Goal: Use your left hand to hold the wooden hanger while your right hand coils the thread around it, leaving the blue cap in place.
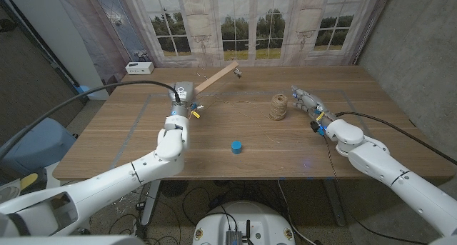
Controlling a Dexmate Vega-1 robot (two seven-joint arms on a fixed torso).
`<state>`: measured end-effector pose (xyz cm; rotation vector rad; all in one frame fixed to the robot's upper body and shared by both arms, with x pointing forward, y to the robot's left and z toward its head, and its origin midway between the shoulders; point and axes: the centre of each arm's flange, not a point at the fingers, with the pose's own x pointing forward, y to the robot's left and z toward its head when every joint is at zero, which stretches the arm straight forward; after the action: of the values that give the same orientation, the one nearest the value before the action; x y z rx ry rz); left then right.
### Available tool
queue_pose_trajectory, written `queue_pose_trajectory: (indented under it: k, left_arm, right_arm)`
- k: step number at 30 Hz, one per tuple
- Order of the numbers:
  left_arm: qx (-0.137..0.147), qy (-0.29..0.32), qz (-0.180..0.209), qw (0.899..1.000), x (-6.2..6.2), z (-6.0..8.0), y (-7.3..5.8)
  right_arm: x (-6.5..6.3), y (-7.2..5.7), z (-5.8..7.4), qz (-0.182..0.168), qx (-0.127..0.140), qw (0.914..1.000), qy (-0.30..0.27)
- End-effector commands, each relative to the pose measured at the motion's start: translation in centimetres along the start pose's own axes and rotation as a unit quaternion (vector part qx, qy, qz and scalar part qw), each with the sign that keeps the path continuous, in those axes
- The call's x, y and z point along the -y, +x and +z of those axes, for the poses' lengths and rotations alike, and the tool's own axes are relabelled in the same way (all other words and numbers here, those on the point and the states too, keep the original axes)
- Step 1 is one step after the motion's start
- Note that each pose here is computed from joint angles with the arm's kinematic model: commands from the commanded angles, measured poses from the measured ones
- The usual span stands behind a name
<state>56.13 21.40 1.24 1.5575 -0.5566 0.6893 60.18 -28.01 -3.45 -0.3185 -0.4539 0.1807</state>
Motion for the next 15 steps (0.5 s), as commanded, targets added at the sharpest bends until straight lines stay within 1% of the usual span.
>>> queue_pose_trajectory:
  k: [1, 9, 15]
  left_arm:
    - [0.015, 0.015, 0.011, 1.0, -0.3, -1.3, -0.2]
    - [0.015, 0.013, 0.014, 1.0, -0.3, -1.9, -0.4]
    - [0.01, 0.011, 0.015, 1.0, -0.2, -2.4, -0.6]
  right_arm:
    - [-2.7, 0.4, 3.4, 0.017, -0.022, 0.9945, -0.101]
    - [-4.5, 1.1, 4.7, 0.021, -0.04, 0.986, -0.161]
    - [-5.8, 1.5, 5.6, 0.02, -0.052, 0.9761, -0.21]
